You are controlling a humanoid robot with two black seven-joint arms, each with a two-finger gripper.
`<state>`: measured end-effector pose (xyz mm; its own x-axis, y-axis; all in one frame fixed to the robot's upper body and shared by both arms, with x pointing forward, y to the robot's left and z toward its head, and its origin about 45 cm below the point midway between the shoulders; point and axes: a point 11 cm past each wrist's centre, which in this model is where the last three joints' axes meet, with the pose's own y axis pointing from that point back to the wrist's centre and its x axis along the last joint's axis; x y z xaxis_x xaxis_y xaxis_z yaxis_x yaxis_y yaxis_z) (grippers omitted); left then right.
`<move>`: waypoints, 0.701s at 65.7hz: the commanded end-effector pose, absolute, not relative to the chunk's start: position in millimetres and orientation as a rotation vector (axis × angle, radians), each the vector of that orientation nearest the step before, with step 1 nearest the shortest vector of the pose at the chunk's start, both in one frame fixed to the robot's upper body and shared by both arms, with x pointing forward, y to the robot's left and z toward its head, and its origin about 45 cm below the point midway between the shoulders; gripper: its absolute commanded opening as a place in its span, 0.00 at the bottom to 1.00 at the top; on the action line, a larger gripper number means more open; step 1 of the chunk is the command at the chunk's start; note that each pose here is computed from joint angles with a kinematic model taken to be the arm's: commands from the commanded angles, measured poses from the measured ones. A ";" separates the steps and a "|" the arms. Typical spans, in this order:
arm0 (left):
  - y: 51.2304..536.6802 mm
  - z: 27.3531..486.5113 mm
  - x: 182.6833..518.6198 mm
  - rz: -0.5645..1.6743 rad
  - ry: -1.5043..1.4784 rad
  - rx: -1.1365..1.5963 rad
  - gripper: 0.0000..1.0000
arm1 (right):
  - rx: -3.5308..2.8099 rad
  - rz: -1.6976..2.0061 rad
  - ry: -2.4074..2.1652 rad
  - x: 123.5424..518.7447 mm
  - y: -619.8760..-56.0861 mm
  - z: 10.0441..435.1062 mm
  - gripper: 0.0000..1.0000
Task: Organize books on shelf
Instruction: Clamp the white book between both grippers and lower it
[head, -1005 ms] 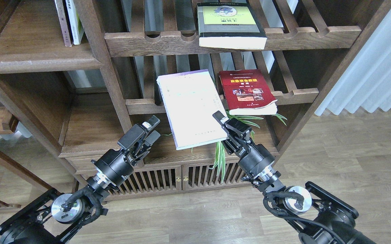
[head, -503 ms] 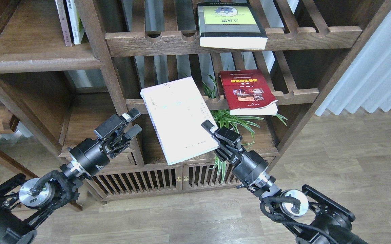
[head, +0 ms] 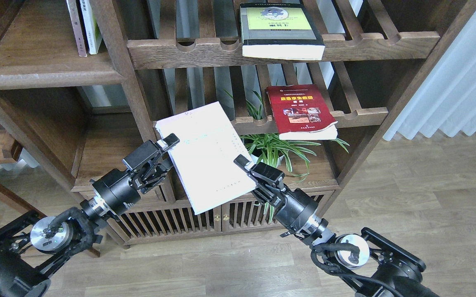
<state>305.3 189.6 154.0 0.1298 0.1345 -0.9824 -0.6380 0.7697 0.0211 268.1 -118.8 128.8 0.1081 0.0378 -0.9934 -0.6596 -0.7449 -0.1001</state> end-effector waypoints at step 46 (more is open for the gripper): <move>180.4 154.0 303.5 0.562 1.333 -0.407 0.13 | -1.861 1.693 0.602 265.5 -117.7 127.5 0.06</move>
